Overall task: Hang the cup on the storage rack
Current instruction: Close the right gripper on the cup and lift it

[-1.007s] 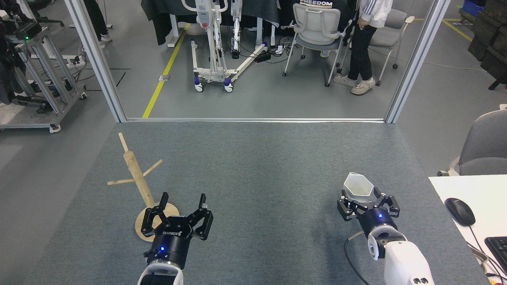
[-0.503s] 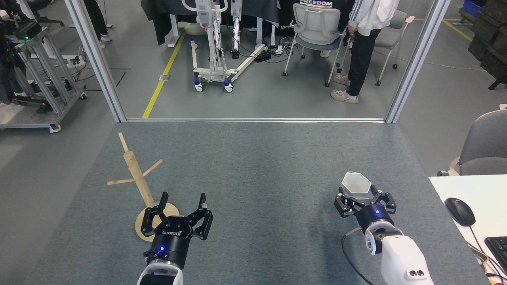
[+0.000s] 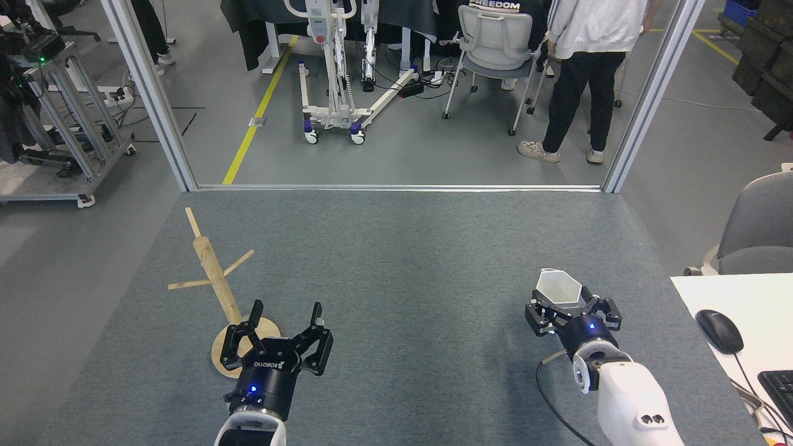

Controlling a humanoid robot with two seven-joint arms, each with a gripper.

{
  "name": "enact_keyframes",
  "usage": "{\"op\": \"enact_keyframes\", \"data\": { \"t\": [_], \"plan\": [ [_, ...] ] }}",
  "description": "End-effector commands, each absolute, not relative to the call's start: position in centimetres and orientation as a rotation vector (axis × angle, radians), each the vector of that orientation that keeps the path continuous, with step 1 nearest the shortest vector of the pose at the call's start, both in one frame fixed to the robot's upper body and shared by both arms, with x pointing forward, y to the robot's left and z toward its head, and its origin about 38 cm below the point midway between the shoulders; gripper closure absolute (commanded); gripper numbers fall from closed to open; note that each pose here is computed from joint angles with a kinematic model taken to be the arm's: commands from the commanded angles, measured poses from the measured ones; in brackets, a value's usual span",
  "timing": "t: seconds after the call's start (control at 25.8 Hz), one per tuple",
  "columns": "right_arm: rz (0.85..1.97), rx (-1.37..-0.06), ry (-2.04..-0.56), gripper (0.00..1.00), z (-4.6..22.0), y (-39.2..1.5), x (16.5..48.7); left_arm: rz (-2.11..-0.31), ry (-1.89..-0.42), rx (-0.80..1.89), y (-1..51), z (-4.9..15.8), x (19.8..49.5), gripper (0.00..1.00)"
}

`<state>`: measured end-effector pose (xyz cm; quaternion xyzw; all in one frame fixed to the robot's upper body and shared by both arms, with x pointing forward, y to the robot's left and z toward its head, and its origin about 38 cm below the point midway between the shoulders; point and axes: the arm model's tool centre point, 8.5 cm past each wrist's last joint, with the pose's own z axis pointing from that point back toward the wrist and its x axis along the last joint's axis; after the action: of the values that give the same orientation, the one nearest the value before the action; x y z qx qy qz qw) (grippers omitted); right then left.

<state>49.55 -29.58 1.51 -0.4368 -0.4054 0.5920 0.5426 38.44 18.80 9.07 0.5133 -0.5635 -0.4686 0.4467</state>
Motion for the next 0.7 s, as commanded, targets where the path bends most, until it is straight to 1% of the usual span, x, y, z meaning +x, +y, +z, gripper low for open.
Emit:
{"op": "enact_keyframes", "data": {
  "t": [0.0, 0.12, 0.27, 0.35, 0.39, 0.43, 0.58, 0.66],
  "plan": [
    [1.415, -1.020, -0.956, 0.00, 1.28, -29.61, 49.67, -1.153, -1.411, 1.284, 18.83, 9.40, 38.41, 0.00],
    [1.417, -1.018, -0.962, 0.01, 1.48, -29.55, 49.86, -1.138, -1.428, 1.299, 18.75, 9.87, 38.33, 0.00],
    [1.416, -1.018, -0.958, 0.01, 1.45, -29.62, 49.89, -1.144, -1.432, 1.295, 18.65, 9.86, 38.32, 0.00],
    [1.417, -1.016, -0.951, 0.02, 1.28, -29.78, 49.80, -1.144, -1.432, 1.295, 18.65, 9.86, 38.32, 0.00],
    [1.416, -1.014, -0.951, 0.06, 1.25, -29.81, 49.78, -1.143, -1.430, 1.294, 18.66, 9.80, 38.32, 0.00],
    [1.416, -1.015, -0.949, 0.13, 1.26, -29.90, 49.78, -1.142, -1.429, 1.295, 18.68, 9.80, 38.33, 0.00],
    [1.439, -0.996, -0.967, 0.51, 1.30, -30.06, 49.72, -1.142, -1.426, 1.295, 18.69, 9.79, 38.33, 0.00],
    [1.440, -0.995, -0.968, 0.66, 1.30, -30.04, 49.72, -1.142, -1.426, 1.295, 18.69, 9.79, 38.33, 0.00]
  ]
}}
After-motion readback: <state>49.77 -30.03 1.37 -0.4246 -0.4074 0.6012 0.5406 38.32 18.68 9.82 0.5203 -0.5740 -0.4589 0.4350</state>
